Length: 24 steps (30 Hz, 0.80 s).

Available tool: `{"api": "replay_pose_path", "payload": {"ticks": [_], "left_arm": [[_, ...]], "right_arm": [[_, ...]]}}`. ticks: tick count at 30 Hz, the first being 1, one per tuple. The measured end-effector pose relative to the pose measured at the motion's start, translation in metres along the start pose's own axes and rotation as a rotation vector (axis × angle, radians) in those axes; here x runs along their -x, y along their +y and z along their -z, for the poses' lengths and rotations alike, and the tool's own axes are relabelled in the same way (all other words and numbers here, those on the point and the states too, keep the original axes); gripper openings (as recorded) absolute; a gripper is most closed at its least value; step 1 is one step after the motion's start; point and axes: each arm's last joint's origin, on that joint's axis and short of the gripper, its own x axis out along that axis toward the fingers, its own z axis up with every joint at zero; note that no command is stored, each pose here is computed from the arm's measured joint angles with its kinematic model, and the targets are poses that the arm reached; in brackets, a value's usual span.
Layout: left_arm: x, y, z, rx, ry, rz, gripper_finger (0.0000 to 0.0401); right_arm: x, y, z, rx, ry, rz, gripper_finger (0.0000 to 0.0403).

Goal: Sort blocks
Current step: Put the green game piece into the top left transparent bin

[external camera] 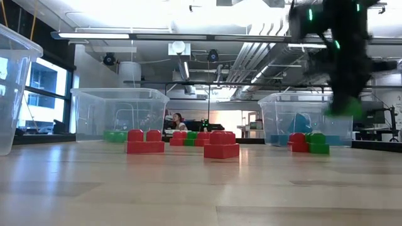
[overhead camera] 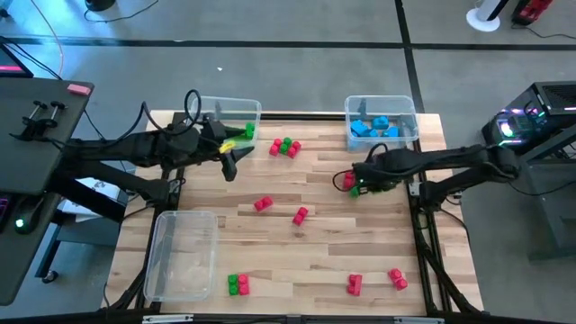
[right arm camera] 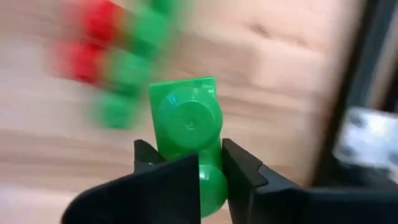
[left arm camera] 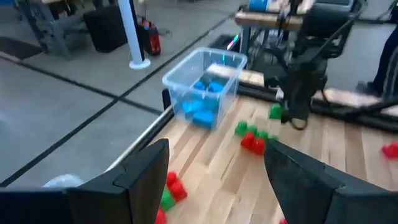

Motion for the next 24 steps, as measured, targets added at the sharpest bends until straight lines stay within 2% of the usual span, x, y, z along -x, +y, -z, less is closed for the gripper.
{"api": "replay_pose_path", "payload": {"ticks": [3, 6, 9, 12, 15, 17, 20, 22, 24], "left_arm": [[-0.009, -0.004, -0.005, 0.02, -0.046, -0.001, 0.0247], [-0.026, -0.009, -0.006, 0.06, -0.061, 0.031, 0.0247], [-0.048, -0.02, -0.004, 0.064, -0.049, 0.15, 0.0247], [-0.068, -0.035, -0.001, 0.067, -0.057, 0.328, 0.0247], [-0.08, -0.045, 0.0, 0.068, -0.072, 0.443, 0.0247], [-0.085, -0.048, 0.001, 0.058, -0.081, 0.451, 0.0247], [-0.09, -0.05, 0.005, -0.062, -0.084, 0.444, 0.0247], [-0.091, -0.052, 0.008, -0.141, -0.076, 0.445, 0.0247], [-0.094, -0.053, 0.01, -0.154, -0.069, 0.447, 0.0247]], "right_arm": [[0.039, 0.011, -0.005, 0.035, -0.148, -0.193, 0.0006], [0.083, 0.026, -0.012, 0.091, -0.334, -0.436, 0.0008], [0.122, 0.043, -0.017, 0.191, -0.506, -0.669, 0.0003], [0.152, 0.054, -0.021, 0.298, -0.648, -0.871, 0.0002], [0.163, 0.062, -0.02, 0.366, -0.706, -0.953, 0.0002], [0.163, 0.066, -0.016, 0.428, -0.684, -0.975, 0.0001], [0.159, 0.074, -0.01, 0.511, -0.606, -1.018, 0.0001], [0.155, 0.082, -0.008, 0.535, -0.576, -1.024, 0.0001], [0.151, 0.09, -0.006, 0.534, -0.573, -1.029, 0.0001]]}}
